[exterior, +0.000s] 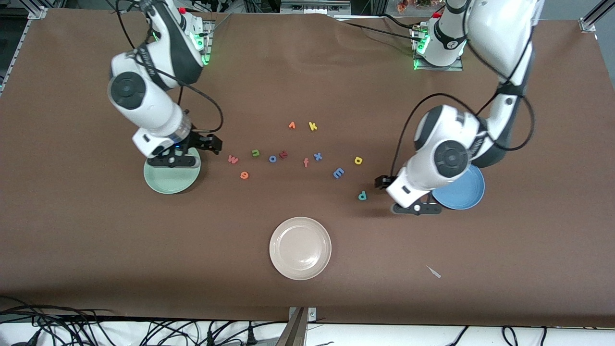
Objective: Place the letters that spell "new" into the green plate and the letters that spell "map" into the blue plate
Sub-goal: 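Reach the left gripper to teal P while the right gripper reaches pink M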
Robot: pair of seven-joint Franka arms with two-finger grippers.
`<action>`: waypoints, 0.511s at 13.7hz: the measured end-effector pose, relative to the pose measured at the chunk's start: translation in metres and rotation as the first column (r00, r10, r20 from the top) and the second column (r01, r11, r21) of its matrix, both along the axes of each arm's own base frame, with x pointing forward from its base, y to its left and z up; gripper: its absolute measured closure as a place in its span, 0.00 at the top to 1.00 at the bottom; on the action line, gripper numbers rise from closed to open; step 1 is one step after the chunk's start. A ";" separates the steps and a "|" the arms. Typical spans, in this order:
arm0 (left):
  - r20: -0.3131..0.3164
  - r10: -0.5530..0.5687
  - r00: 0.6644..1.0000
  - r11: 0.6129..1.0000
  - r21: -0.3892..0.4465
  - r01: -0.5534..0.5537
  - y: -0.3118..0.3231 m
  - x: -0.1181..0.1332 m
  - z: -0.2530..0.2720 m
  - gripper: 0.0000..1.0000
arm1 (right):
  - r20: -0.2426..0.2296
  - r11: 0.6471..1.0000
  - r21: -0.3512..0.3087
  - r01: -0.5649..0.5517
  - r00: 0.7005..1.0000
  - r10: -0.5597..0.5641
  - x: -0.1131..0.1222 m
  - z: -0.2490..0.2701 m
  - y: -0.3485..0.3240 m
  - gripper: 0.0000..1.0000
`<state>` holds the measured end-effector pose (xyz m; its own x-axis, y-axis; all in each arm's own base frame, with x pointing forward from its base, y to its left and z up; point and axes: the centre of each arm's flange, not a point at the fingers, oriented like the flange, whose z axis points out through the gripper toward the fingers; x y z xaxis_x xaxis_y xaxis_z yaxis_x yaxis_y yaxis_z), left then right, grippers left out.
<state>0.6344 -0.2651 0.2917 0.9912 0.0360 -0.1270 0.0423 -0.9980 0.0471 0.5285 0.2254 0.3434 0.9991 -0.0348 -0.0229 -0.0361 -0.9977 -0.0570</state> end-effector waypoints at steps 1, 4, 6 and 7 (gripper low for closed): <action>0.003 0.027 1.000 1.000 0.002 -0.027 -0.012 -0.001 -0.013 1.00 | 0.010 1.000 0.008 0.009 1.000 -0.009 -0.012 -0.016 0.008 1.00; 0.011 0.120 0.993 0.993 0.005 -0.120 -0.032 0.000 -0.044 1.00 | 0.023 0.996 0.026 0.089 0.996 -0.090 -0.042 -0.053 0.017 1.00; 0.034 0.165 0.986 0.986 -0.006 -0.165 -0.040 0.002 -0.062 1.00 | 0.012 0.987 0.031 0.157 0.988 -0.157 -0.053 -0.071 0.021 1.00; 0.042 0.179 0.983 0.984 -0.010 -0.179 -0.045 0.001 -0.073 1.00 | 0.007 0.983 0.036 0.181 0.983 -0.182 -0.054 -0.080 0.022 1.00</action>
<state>0.6358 -0.3100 0.2189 0.9733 0.2129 -0.0855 0.2183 -0.9741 0.0593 0.4740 0.2470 0.2637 0.9764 -0.2151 -0.0169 -0.2157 -0.9720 -0.0934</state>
